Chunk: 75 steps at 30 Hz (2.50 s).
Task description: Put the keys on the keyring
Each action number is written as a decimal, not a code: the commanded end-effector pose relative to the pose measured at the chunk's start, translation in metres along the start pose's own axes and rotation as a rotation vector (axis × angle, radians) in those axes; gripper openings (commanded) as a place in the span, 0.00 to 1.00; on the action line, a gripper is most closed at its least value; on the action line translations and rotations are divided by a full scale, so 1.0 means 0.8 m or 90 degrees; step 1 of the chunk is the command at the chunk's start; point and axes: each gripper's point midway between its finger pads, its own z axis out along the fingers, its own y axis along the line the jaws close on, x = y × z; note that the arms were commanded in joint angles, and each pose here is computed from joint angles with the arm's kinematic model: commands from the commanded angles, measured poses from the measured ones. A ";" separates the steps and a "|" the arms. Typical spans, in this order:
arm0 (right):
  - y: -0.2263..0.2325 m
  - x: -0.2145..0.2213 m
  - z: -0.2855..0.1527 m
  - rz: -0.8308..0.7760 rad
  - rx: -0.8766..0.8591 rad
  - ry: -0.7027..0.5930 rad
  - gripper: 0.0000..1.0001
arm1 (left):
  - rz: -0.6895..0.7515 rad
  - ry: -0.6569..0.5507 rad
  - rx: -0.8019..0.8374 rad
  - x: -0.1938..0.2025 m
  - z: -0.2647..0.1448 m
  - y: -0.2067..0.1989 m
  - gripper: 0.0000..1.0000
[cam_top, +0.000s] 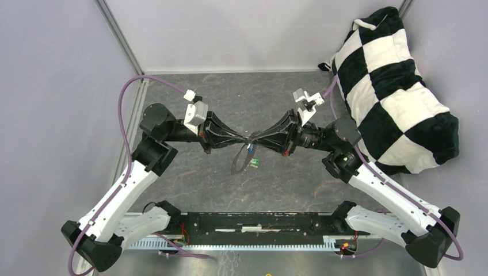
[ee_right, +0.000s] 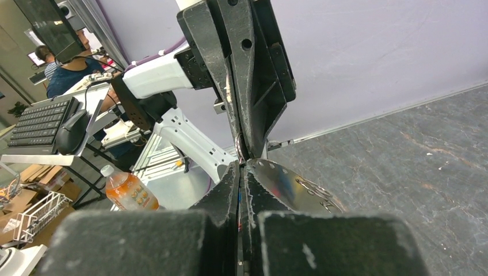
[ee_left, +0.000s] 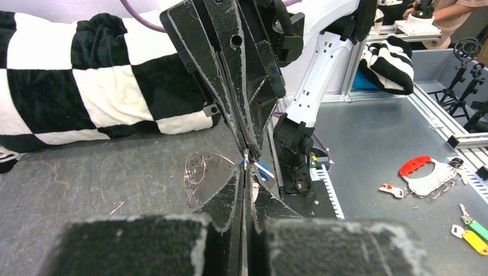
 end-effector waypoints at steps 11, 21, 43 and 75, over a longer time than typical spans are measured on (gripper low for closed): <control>0.001 0.013 -0.010 0.008 0.008 0.011 0.00 | 0.053 -0.026 -0.007 -0.025 -0.002 -0.003 0.02; -0.017 0.031 0.000 0.052 0.021 0.057 0.00 | 0.054 -0.026 0.006 -0.025 0.000 -0.006 0.02; 0.018 -0.028 0.009 0.007 -0.049 -0.055 0.00 | 0.042 -0.013 0.038 -0.019 0.000 -0.014 0.02; 0.005 -0.024 0.005 -0.146 -0.008 0.053 0.35 | -0.055 -0.038 -0.034 -0.009 0.001 0.004 0.02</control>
